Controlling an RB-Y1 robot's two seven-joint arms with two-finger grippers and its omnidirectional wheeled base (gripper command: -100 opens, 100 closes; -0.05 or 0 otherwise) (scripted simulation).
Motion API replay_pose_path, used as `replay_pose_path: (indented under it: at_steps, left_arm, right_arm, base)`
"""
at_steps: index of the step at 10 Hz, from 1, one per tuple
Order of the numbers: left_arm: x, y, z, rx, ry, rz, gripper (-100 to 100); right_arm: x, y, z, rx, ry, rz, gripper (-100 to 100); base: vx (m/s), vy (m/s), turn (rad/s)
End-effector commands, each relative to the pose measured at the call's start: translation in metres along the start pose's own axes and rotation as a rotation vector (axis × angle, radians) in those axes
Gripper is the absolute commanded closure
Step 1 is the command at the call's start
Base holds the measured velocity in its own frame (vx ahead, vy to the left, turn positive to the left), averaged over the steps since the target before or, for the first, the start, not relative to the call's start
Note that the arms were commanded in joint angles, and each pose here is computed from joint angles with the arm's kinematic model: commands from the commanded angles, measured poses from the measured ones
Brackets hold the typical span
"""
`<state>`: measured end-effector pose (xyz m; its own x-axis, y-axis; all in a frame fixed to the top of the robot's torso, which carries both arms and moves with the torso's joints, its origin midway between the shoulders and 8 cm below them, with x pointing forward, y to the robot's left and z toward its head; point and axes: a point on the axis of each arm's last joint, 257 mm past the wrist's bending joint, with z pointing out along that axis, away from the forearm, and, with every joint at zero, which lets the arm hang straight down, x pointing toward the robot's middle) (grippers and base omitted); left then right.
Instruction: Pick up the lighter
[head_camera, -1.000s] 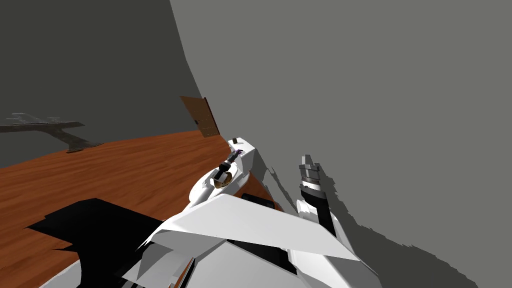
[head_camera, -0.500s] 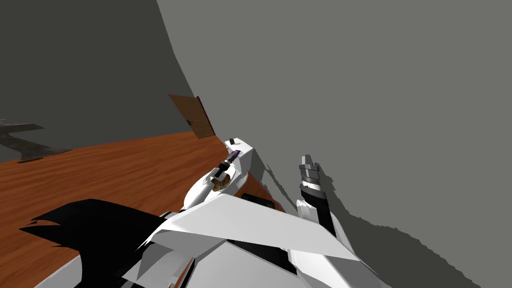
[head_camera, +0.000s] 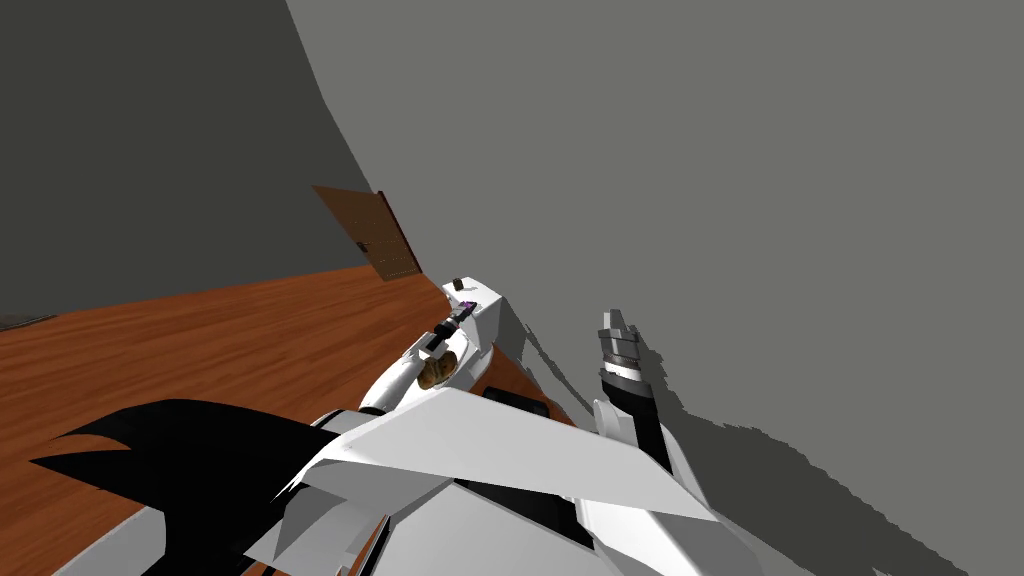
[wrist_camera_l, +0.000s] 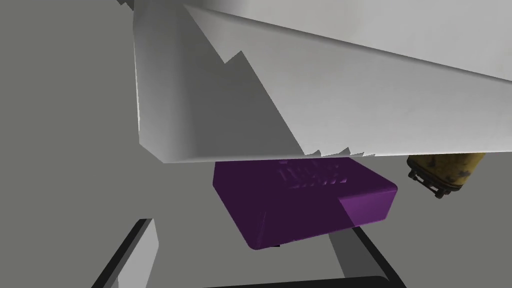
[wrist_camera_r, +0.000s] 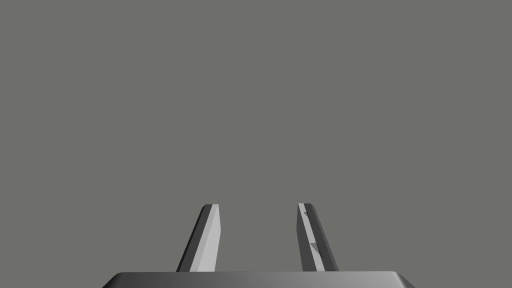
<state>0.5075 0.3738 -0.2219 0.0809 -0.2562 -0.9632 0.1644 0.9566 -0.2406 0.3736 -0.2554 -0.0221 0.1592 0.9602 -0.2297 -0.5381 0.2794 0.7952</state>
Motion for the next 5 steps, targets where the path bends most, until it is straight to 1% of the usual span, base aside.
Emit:
replay_pose_path:
  at_steps: [1, 2, 3, 5]
  left_arm:
    - [0.0, 0.0, 0.0, 0.0, 0.0, 0.0, -100]
    - [0.0, 0.001, 0.0, -0.001, 0.001, 0.005, 0]
    - [-0.007, 0.013, 0.006, -0.029, -0.008, 0.01, -100]
    - [-0.017, 0.03, 0.014, -0.072, -0.021, 0.015, -100]
  right_arm:
    - [0.0, 0.0, 0.0, 0.0, 0.0, 0.0, 0]
    - [0.0, 0.0, 0.0, 0.0, 0.0, 0.0, 0]
    - [0.0, 0.0, 0.0, 0.0, 0.0, 0.0, 0]
    - [0.0, 0.0, 0.0, 0.0, 0.0, 0.0, 0]
  base:
    - [-0.002, 0.007, -0.026]
    - [0.0, 0.0, 0.0]
    - [-0.029, 0.0, -0.226]
    - [-0.061, 0.017, -0.274]
